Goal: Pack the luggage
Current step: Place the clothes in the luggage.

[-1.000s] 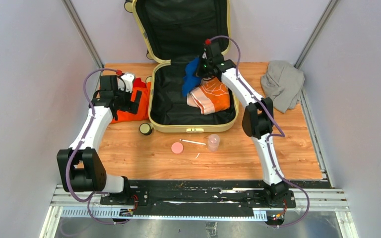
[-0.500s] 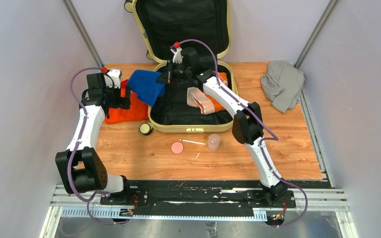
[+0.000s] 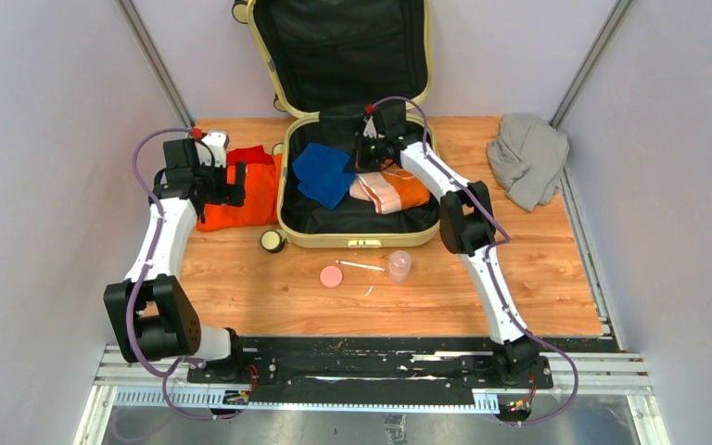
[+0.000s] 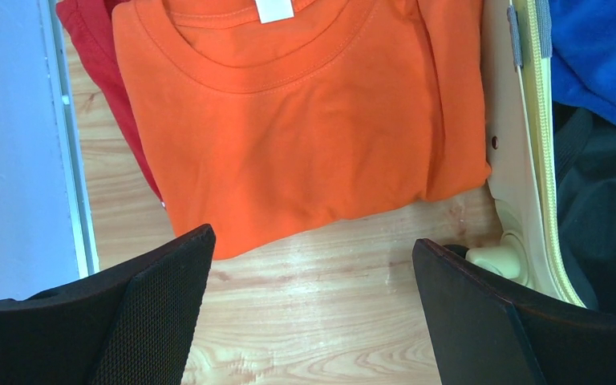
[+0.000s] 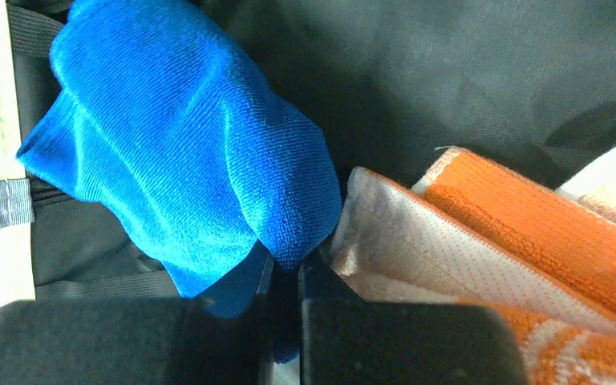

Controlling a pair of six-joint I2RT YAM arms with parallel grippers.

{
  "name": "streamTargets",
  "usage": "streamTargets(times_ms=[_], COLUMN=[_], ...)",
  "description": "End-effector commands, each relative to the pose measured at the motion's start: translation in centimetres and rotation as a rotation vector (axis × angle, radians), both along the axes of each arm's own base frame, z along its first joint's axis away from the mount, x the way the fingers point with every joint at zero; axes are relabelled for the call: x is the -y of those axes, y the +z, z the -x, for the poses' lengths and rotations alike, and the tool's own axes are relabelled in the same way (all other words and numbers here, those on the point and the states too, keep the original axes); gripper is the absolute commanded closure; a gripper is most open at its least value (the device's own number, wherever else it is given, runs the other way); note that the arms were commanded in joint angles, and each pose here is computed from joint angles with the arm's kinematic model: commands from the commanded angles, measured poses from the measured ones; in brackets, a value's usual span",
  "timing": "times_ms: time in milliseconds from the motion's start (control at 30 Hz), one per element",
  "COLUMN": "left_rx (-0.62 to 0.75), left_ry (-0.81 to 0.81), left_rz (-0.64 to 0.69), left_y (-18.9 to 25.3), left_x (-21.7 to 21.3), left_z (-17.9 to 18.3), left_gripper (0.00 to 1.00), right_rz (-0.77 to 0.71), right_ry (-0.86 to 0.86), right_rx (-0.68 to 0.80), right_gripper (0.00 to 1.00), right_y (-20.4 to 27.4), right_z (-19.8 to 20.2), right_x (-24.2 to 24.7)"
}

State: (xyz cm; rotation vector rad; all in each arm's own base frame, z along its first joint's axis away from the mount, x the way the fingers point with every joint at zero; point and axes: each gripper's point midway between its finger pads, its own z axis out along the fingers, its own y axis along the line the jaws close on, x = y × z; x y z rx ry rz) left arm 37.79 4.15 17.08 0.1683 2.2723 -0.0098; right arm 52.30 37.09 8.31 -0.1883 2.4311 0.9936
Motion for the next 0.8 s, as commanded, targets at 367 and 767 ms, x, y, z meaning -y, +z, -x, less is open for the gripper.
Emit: streamTargets(times_ms=[367, 767], left_rx=[-0.051, -0.098], left_ry=[-0.034, -0.048], left_rz=[0.001, -0.045], left_y=[-2.8, -5.3], left_x=[0.1, -0.5], left_z=[-0.5, -1.2], left_gripper=[0.00, 0.00], right_rz=[0.316, 0.306], right_ry=[-0.258, -0.298], right_rx=[0.093, 0.165], right_gripper=[1.00, 0.34], right_y=[-0.1, 5.2], right_z=[-3.1, -3.0], right_x=[6.7, 7.2])
